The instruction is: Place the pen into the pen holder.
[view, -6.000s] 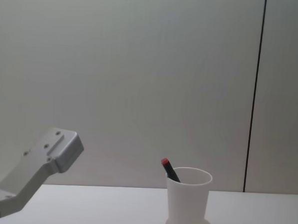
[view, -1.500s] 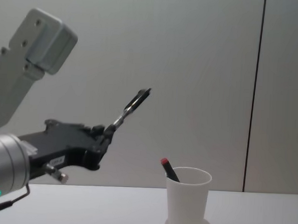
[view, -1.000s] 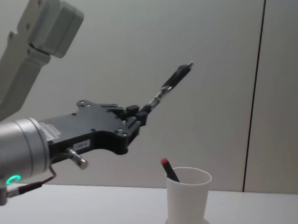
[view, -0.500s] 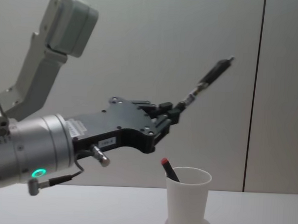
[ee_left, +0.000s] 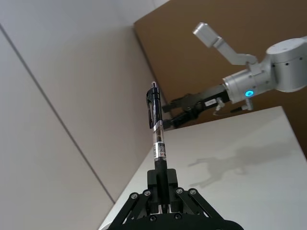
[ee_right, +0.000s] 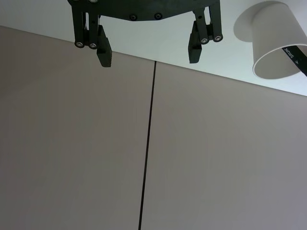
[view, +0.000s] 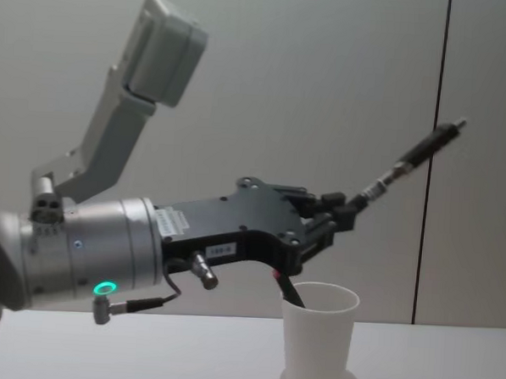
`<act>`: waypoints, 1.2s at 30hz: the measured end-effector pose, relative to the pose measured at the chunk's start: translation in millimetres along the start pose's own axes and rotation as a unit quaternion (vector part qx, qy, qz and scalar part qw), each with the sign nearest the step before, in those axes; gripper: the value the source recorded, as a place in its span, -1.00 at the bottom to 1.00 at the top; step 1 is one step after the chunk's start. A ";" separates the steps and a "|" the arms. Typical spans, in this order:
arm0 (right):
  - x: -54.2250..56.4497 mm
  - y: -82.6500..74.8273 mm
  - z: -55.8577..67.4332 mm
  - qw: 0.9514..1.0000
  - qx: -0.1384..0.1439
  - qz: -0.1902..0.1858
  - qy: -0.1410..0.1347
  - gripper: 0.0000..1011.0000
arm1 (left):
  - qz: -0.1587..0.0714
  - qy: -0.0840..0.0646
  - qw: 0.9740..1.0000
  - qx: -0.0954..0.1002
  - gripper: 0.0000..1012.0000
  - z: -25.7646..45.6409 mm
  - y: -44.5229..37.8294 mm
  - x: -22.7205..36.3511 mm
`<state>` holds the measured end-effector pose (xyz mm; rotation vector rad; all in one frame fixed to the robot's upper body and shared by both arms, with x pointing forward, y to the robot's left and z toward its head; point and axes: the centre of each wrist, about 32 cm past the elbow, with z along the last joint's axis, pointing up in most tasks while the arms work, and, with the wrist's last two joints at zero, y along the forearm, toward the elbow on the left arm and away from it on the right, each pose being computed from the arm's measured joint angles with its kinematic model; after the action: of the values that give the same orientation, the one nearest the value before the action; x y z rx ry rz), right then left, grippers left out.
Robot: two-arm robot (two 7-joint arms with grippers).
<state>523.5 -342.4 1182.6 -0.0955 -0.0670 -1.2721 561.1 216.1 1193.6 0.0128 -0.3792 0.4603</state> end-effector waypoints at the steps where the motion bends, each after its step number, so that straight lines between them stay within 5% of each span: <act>1: 0.0 0.0 0.0 1.000 0.000 0.000 0.000 0.98 | -0.009 0.001 1.000 0.000 -0.75 -0.7 -2.4 2.0; 17: 0.0 0.0 0.0 1.000 0.000 0.000 0.000 0.98 | -0.070 0.007 0.998 0.000 -0.75 -3.1 -22.7 28.5; 36: 0.0 0.0 0.0 1.000 0.000 0.000 0.000 0.98 | -0.090 0.016 0.996 -0.006 -0.75 -5.3 -33.5 34.8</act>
<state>523.5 -342.4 1182.6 -0.0955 -0.0669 -1.2721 606.4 201.6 1203.6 0.0276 -0.3453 0.2802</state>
